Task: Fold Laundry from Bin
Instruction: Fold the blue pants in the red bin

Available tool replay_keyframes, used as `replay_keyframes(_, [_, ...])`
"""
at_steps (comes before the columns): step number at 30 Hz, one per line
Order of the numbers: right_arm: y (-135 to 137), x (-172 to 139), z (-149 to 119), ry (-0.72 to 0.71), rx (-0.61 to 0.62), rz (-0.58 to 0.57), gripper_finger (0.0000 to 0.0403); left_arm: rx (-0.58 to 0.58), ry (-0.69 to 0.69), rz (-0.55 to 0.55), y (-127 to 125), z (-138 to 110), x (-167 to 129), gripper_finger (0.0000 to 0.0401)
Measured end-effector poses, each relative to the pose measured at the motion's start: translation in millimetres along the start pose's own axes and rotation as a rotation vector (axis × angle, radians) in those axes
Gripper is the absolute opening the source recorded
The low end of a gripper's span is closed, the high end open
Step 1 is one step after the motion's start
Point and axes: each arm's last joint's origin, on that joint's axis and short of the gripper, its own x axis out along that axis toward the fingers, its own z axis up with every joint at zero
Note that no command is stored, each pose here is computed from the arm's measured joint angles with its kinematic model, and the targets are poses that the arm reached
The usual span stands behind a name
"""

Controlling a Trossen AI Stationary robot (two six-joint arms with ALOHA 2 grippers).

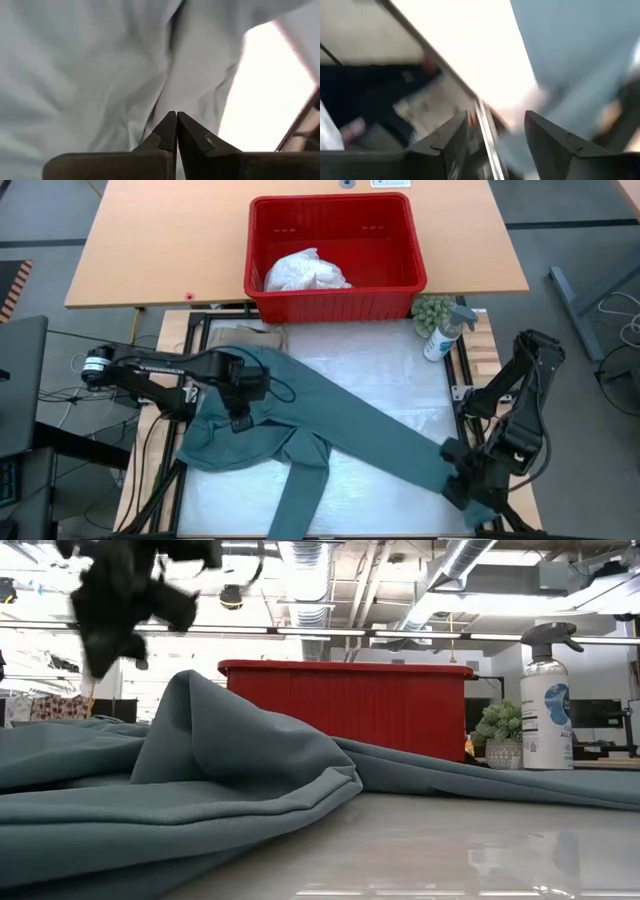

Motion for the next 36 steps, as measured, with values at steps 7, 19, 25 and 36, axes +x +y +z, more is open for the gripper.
replay_keyframes(7, [22, 14, 41, -0.408, -0.16, 0.052, 0.0223, 0.284, -0.186, -0.03, -46, -11, -54, 0.0])
replay_keyframes(19, [107, 109, 156, -0.343, -0.739, 0.305, 0.0223, 0.307, -0.321, -0.03, -113, -56, -53, 0.0])
replay_keyframes(25, [143, 153, 176, -0.247, -1.085, 0.249, 0.0223, 0.27, -0.356, -0.027, -124, -68, -52, 0.0])
replay_keyframes(36, [198, 200, 196, -0.24, -1.45, 0.169, 0.0223, 0.195, -0.398, -0.013, -129, -77, -51, 0.0])
